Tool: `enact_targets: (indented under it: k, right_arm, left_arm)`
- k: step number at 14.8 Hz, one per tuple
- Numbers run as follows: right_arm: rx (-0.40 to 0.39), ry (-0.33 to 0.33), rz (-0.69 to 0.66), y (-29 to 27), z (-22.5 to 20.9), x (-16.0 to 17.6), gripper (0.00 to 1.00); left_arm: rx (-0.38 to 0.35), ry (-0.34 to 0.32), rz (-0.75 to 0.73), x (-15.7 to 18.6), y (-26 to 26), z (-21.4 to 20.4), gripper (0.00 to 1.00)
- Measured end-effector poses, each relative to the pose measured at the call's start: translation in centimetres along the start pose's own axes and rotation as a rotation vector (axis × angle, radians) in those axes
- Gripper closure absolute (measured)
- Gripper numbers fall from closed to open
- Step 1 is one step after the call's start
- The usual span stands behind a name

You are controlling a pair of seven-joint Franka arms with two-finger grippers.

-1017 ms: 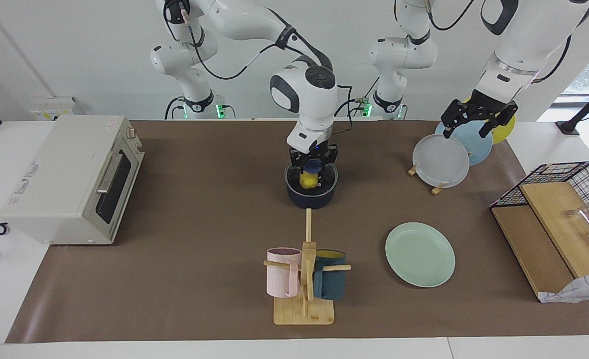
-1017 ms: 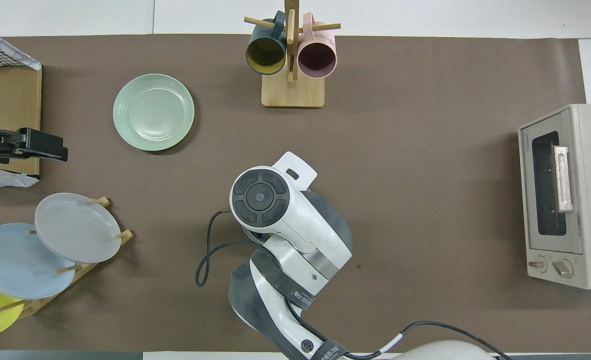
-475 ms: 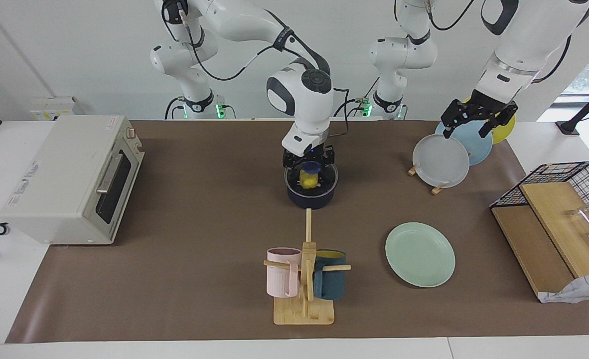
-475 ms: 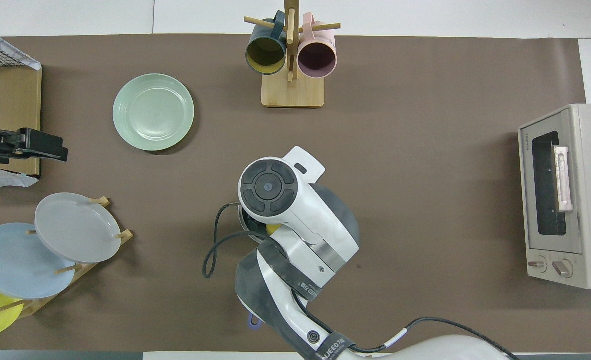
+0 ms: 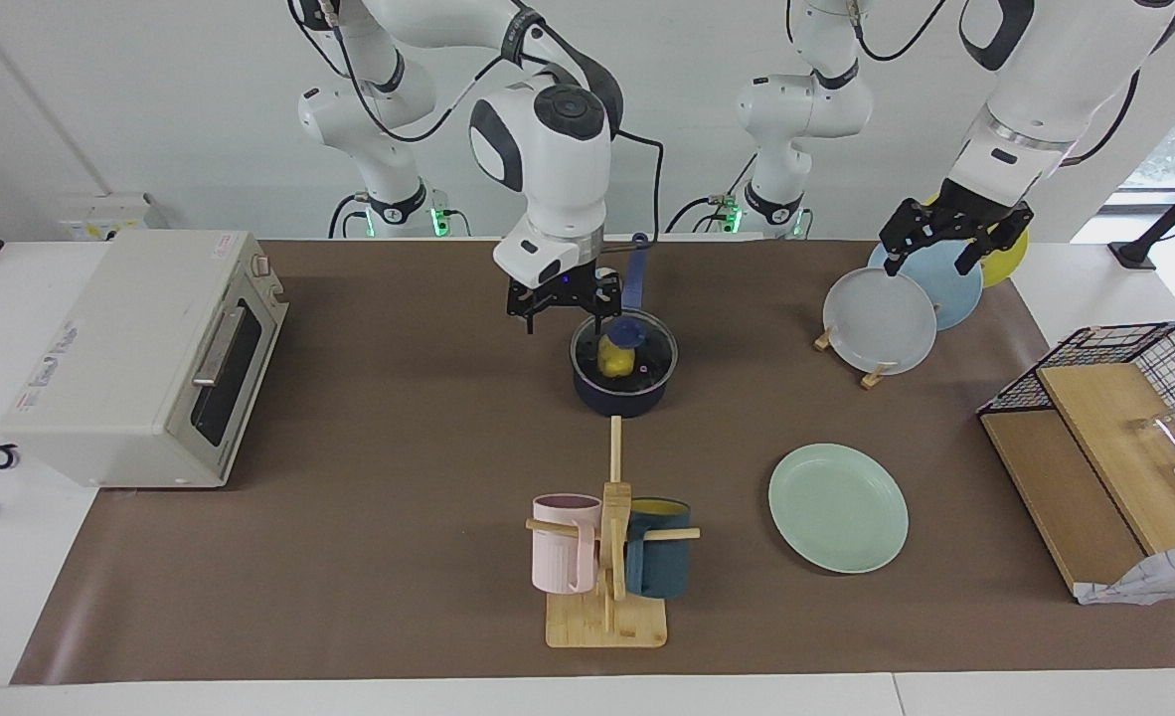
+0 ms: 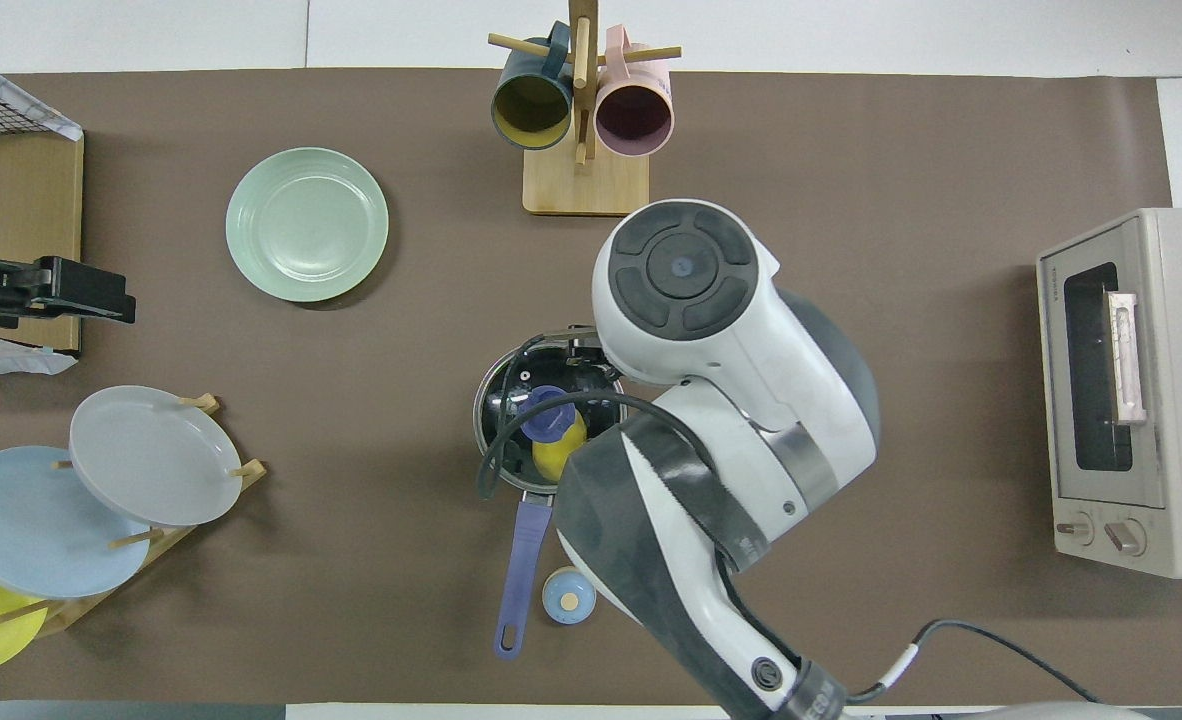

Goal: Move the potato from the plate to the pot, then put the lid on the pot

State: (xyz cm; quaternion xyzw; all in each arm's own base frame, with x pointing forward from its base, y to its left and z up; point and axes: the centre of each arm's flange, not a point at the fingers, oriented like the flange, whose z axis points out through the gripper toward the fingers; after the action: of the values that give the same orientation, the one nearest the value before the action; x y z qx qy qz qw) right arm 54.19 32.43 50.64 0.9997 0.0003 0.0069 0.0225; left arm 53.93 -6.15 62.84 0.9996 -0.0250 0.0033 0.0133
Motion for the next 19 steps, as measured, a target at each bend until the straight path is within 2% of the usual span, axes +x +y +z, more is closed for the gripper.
enact_targets:
  k: [8, 11, 15, 19]
  right_arm:
    - [-0.016, -0.032, -0.033, 13.5, -2.1, 4.1, 0.0]
    - [-0.016, -0.041, 0.016, 20.0, -2.5, 5.3, 0.0]
    - [-0.015, -0.035, 0.083, 24.4, -4.2, 5.0, 0.0]
    - [-0.024, -0.061, 0.064, 26.2, -6.4, 2.8, 0.0]
  left_arm:
    - [0.0, 0.0, 0.0, 0.0, 0.0, 0.0, 0.0]
    - [0.0, 0.0, 0.0, 0.0, 0.0, 0.0, 0.0]
    - [0.0, -0.001, 0.0, 0.0, 0.0, 0.0, 0.0]
    - [0.0, -0.001, 0.0, 0.0, 0.0, 0.0, 0.0]
